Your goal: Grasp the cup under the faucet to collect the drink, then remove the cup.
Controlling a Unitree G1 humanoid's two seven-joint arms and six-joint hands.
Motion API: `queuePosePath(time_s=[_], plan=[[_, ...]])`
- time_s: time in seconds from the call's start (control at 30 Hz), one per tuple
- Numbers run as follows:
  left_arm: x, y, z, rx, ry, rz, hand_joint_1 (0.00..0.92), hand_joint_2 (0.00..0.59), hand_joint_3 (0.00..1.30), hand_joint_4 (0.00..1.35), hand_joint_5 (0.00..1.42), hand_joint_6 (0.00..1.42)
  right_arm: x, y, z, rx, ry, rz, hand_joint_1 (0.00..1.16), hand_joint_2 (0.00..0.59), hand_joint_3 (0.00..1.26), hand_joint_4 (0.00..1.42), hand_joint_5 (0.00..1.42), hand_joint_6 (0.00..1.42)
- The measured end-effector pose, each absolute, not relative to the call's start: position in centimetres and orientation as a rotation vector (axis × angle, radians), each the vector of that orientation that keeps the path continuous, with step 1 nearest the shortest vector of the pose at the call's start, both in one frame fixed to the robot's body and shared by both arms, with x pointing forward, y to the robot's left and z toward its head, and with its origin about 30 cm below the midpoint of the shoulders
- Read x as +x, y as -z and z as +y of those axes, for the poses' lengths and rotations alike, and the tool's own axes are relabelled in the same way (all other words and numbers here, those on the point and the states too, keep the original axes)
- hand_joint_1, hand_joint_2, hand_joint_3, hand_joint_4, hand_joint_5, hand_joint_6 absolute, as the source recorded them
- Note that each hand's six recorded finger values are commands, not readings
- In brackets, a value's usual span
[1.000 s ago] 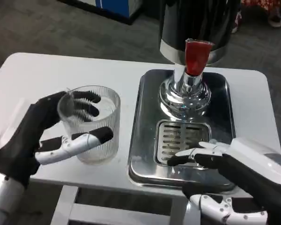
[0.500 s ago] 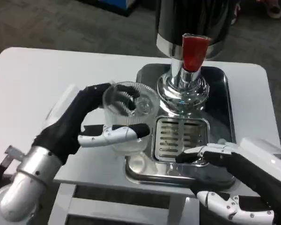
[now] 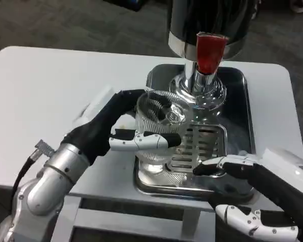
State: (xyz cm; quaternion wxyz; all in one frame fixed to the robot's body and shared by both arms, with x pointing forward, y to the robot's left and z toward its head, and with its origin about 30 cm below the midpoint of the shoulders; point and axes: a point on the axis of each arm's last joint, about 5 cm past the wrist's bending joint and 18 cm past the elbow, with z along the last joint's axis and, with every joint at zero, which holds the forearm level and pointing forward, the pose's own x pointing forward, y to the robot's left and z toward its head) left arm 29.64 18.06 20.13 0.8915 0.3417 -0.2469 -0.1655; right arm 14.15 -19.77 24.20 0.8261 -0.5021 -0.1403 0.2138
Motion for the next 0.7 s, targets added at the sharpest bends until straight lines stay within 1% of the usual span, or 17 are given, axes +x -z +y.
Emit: queuePosePath(time_s=[0.27,0.47,0.7], plan=[[30.2,-20.8,16.9,0.783,0.363,-0.543,0.620,0.133,0.74,0.69,0.70,0.53,13.9,-24.2,-20.1,-1.065,-0.440,-0.285,0.33,0.478,0.28,0.24,0.13,0.05],[30.3,-20.8,16.2,0.801,0.372,-0.553,0.617,0.134,0.74,0.69,0.70,0.53,13.9,-24.2,-20.1,-1.056,-0.441,-0.283,0.33,0.478,0.28,0.24,0.14,0.05],[30.5,-21.1,15.9,0.827,0.354,-0.548,0.602,0.138,0.74,0.67,0.68,0.51,13.9,-24.2,-20.2,-1.054,-0.441,-0.284,0.33,0.483,0.28,0.24,0.14,0.05]])
